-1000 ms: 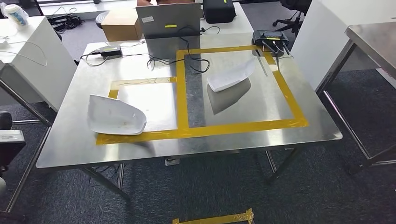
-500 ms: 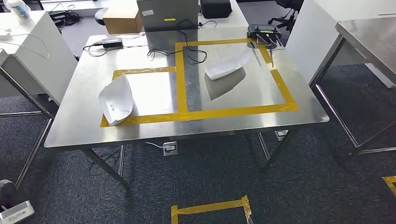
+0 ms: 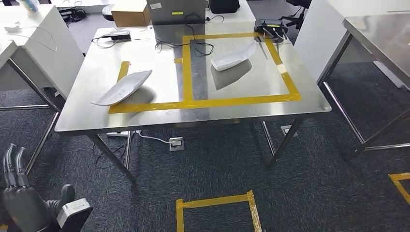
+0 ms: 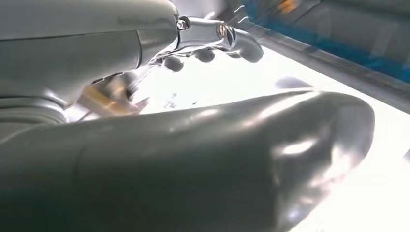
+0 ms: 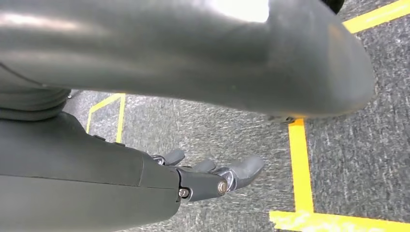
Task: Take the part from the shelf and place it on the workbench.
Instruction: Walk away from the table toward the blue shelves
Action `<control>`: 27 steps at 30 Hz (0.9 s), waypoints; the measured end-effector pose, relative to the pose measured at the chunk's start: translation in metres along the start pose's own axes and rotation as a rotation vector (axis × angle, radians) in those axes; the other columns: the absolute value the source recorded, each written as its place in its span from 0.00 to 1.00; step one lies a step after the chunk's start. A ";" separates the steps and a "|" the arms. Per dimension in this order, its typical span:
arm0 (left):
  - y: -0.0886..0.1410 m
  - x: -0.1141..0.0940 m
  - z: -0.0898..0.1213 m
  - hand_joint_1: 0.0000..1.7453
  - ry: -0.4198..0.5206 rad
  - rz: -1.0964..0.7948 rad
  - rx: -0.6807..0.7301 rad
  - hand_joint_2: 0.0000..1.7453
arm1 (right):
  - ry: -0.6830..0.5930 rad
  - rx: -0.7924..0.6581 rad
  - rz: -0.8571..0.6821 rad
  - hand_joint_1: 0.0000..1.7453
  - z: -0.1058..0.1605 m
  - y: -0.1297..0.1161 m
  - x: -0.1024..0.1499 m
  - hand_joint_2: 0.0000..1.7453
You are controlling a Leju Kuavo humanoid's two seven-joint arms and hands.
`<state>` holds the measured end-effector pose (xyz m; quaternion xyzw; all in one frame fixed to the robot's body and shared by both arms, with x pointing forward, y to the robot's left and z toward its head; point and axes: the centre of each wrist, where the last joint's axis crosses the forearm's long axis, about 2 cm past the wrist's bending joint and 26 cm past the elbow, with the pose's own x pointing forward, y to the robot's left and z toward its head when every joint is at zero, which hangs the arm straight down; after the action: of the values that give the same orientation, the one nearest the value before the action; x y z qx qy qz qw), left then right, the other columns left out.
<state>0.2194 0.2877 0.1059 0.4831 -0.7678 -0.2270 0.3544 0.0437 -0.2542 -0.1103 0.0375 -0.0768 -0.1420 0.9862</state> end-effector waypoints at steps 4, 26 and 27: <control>-0.028 -0.006 0.023 0.00 0.156 0.009 -0.108 0.00 | 0.011 0.000 -0.023 0.00 0.000 -0.002 -0.003 0.00; -0.029 -0.067 0.264 0.00 1.987 0.006 -1.083 0.00 | 0.018 -0.017 -0.044 0.00 0.000 -0.003 -0.002 0.00; -0.030 -0.064 0.265 0.00 1.986 0.017 -1.111 0.00 | 0.028 -0.022 -0.043 0.00 0.000 -0.003 -0.001 0.00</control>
<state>0.0526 0.3342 -0.1072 0.2200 0.0561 -0.0504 0.9726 0.0417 -0.2571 -0.1107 0.0304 -0.0604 -0.1633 0.9843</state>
